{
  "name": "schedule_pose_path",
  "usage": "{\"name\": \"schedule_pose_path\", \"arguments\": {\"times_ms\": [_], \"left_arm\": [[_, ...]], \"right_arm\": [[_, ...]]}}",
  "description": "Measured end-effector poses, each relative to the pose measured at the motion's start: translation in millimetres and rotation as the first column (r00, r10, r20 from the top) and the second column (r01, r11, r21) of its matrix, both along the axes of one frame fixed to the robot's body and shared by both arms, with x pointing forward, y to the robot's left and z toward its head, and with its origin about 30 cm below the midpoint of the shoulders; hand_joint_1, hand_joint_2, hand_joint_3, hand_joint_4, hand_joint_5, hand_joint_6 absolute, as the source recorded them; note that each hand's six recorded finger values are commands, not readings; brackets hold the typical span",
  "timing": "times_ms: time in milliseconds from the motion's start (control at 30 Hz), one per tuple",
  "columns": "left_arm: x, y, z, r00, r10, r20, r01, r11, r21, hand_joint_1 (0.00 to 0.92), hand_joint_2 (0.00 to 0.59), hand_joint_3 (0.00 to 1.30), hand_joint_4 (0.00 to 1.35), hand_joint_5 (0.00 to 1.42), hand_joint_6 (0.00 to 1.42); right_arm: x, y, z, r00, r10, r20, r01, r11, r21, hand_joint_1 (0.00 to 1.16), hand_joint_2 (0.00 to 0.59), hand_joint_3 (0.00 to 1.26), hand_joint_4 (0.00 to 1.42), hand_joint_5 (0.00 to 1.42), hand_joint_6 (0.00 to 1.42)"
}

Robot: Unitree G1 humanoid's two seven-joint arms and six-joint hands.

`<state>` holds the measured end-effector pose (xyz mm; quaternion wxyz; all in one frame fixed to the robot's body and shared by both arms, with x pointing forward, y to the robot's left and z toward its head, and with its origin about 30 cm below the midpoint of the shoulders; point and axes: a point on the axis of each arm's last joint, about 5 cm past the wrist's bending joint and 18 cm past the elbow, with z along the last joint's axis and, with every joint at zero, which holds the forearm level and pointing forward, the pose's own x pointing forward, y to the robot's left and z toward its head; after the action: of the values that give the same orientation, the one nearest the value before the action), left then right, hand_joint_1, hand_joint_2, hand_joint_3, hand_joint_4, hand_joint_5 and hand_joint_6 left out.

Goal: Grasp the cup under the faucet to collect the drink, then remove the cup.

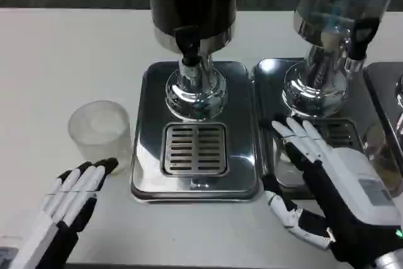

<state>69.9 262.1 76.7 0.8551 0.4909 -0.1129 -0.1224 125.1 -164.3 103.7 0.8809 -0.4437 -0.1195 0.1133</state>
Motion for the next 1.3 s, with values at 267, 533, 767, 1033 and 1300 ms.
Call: {"name": "schedule_pose_path", "arguments": {"times_ms": [267,533,767,1033,1300], "left_arm": [[-0.2,0.4,-0.3,1.0,-0.004,-0.014,0.004,1.0,0.003,0.0,0.07,0.0,0.0,0.0,0.0],[-2.3,0.7,-1.3,1.0,-0.006,0.001,0.006,1.0,-0.015,0.0,0.069,0.0,0.0,0.0,0.0],[3.3,7.7,2.0,0.997,0.044,0.056,-0.041,0.998,-0.05,0.0,0.06,0.0,0.0,0.0,0.0],[18.8,14.8,7.0,0.996,0.059,0.069,-0.053,0.995,-0.081,0.0,0.057,0.0,0.0,0.0,0.0],[45.5,22.8,11.2,0.996,0.075,0.051,-0.07,0.992,-0.101,0.0,0.056,0.0,0.0,0.0,0.0]], "right_arm": [[-0.2,0.3,-0.1,1.0,-0.001,-0.002,0.001,1.0,0.007,0.53,0.502,0.12,0.05,0.0,0.13],[-0.2,0.3,-0.1,1.0,-0.001,-0.002,0.002,1.0,0.009,0.52,0.502,0.12,0.05,0.0,0.13],[-0.1,-0.1,0.0,1.0,-0.004,-0.003,0.004,1.0,0.015,0.52,0.501,0.12,0.05,0.0,0.13],[-0.4,-0.2,-0.1,1.0,-0.005,-0.005,0.006,1.0,0.022,0.52,0.501,0.12,0.06,0.0,0.13],[-1.0,1.2,-0.7,0.9999,-0.007,-0.009,0.008,0.999,0.031,0.52,0.501,0.12,0.06,0.0,0.13]]}}
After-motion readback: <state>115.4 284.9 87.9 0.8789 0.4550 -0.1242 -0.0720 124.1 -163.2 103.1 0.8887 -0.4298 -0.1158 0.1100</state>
